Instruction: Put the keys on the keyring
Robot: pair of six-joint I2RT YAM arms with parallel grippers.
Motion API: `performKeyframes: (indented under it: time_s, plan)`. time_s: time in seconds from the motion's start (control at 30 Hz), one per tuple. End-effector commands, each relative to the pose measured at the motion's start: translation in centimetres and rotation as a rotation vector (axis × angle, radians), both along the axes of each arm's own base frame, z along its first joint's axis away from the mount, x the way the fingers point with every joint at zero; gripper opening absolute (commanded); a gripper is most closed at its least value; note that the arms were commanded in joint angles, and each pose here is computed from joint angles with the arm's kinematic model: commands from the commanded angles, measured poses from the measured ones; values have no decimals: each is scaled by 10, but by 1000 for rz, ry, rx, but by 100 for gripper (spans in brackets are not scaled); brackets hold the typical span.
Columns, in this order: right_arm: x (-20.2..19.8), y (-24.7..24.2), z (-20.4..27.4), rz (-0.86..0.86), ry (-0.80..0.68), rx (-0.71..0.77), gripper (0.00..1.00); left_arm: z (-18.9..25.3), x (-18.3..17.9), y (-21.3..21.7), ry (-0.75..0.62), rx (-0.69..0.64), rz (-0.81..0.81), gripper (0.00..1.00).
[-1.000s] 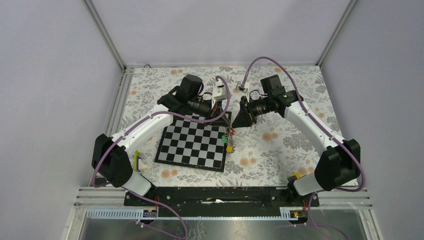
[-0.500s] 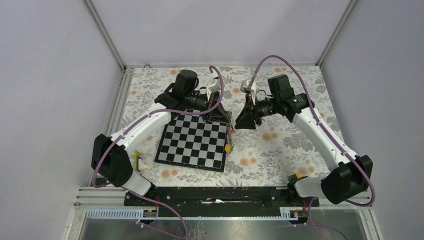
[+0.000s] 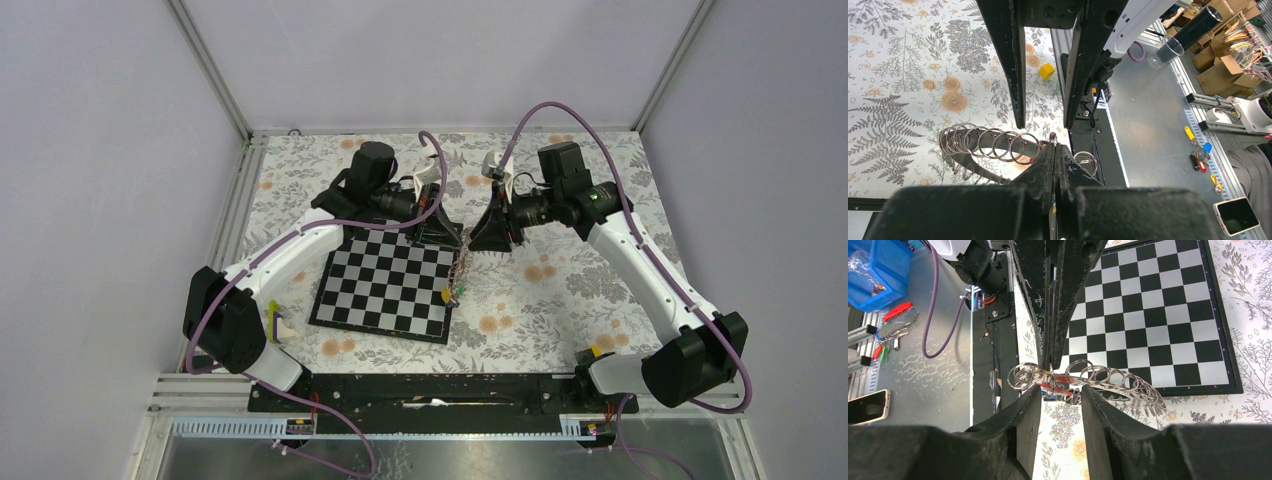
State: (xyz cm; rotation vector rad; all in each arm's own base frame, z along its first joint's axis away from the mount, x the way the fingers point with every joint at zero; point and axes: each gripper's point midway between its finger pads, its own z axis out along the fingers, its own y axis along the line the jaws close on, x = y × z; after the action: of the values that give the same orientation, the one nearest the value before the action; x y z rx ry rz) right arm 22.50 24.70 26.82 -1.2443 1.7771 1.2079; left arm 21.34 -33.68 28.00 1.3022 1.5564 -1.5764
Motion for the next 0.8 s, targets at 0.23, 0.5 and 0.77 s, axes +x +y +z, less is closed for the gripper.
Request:
performKeyframes:
  time_s: [0.23, 0.5, 0.77]
  plan:
    - [-2, 7, 7, 31, 7, 34, 40, 14, 1, -2, -39, -60, -32, 0]
    - [-6, 13, 1, 54, 28, 28, 34, 12, 1, -2, -38, -60, -26, 0]
    - [-7, 15, -1, 58, 31, 25, 22, 9, 2, -3, -35, -58, -25, 0]
